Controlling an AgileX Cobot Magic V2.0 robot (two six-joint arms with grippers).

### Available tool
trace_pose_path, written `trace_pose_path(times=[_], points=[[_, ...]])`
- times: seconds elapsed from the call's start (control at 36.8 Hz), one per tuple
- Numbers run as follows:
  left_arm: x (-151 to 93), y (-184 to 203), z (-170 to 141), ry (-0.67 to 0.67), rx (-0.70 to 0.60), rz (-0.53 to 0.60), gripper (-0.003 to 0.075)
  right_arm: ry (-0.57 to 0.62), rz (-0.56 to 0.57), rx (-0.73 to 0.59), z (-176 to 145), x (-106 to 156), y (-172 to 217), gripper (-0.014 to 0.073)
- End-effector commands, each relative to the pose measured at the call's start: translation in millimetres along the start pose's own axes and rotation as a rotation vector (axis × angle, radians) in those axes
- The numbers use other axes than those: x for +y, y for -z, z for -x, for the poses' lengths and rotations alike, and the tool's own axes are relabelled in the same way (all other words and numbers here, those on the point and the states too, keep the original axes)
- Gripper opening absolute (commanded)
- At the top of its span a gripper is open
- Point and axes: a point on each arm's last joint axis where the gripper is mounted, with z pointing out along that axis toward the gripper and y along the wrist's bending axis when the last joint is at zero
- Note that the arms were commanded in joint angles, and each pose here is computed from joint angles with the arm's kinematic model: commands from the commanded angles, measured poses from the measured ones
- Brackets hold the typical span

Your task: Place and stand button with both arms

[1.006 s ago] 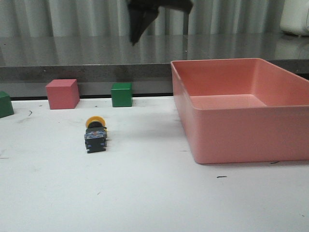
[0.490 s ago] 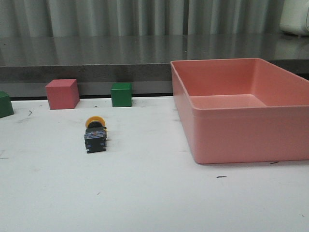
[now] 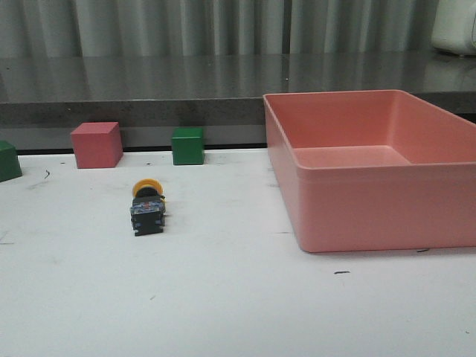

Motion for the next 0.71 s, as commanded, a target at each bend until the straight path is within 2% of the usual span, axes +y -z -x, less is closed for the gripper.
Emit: trace_pose_path(times=[0.0, 0.14, 0.41, 0.52, 0.68], points=[[-1, 1, 19, 0.0, -0.106, -0.006, 0.0661, 0.026, 0.021, -0.179, 6, 0, 15, -0.0066], [-1, 1, 19, 0.0, -0.106, -0.006, 0.0661, 0.023, 0.031, -0.26, 2, -1, 30, -0.0068], [-1, 0, 18, 0.009, -0.093, -0.007, 0.0661, 0.023, 0.032, -0.268, 3, -1, 31, -0.0068], [-2, -12, 19, 0.054, -0.014, -0.013, 0.0661, 0.023, 0.032, -0.268, 3, -1, 31, -0.0068], [-20, -47, 48, -0.037, 0.235, -0.104, 0.0661, 0.023, 0.032, -0.268, 3, -1, 31, -0.0068]])
